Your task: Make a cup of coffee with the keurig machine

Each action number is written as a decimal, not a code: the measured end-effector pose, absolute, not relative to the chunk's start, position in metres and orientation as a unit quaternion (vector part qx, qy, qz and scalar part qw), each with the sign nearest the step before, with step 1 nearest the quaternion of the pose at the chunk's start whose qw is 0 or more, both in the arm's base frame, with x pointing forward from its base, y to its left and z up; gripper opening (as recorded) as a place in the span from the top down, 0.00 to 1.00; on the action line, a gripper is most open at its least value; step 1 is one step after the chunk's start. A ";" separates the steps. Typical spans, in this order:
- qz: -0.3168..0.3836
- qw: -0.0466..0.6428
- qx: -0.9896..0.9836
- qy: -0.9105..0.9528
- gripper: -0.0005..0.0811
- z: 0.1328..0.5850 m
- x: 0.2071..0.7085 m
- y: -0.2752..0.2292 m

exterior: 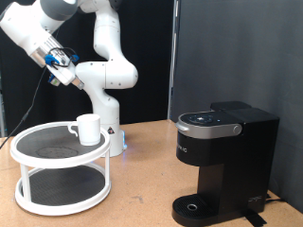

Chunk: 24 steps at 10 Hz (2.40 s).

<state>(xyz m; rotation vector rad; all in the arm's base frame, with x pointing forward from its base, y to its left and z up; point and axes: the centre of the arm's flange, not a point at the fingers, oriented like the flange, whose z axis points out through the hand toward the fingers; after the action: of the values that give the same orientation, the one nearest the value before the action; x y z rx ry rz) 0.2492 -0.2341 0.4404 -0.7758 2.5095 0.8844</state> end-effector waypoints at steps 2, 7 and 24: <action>0.312 0.178 -0.273 0.892 0.99 0.439 0.248 -0.250; 0.318 0.163 -0.269 0.895 0.96 0.422 0.248 -0.271; 0.300 0.171 -0.271 0.898 0.13 0.324 0.237 -0.262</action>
<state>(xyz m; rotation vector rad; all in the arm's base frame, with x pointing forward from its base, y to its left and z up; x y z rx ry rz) 0.2374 -0.2615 0.3235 -0.7702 2.5516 0.8523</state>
